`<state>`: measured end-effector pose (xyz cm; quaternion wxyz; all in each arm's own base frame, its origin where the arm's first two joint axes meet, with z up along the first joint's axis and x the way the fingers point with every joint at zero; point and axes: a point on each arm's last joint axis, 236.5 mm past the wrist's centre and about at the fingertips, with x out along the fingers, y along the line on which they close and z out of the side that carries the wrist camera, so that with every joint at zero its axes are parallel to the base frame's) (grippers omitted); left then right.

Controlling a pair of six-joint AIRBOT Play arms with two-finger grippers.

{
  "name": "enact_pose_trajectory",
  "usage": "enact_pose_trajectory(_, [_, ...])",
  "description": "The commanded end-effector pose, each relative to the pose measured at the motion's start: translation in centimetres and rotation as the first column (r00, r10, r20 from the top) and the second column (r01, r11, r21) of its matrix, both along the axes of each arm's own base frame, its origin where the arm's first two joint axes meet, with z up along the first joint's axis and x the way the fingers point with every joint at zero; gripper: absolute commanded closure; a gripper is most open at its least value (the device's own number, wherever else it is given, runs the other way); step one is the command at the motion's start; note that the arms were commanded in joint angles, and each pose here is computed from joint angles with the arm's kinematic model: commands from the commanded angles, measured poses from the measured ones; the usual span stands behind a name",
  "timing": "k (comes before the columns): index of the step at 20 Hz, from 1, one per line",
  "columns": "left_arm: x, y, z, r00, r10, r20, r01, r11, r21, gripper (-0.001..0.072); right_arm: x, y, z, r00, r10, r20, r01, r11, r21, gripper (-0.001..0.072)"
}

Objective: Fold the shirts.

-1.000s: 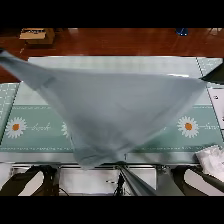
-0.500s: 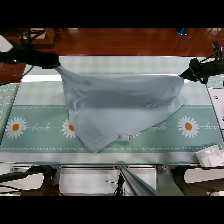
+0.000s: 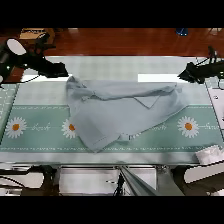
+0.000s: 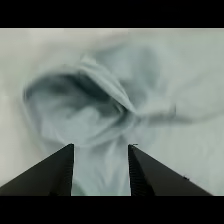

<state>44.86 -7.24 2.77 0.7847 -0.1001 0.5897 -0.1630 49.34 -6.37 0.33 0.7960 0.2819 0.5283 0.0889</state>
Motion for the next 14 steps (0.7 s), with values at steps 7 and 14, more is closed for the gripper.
enact_pose_trajectory(7, [-19.4, -0.2, -1.5, 0.926, 0.089, -0.366, -0.146, 0.981, -0.13, 0.0293, -9.1, -10.8, 4.4, 0.99, -0.122, -0.071, 0.109, 0.981, -0.162, 0.0278])
enact_pose_trajectory(14, [-28.0, -8.0, -8.7, 0.844, 0.056, -0.534, -0.265, 0.908, -0.325, 0.0039, -11.6, -9.0, 1.1, 0.981, -0.118, -0.154, 0.106, 0.991, -0.079, 0.0278])
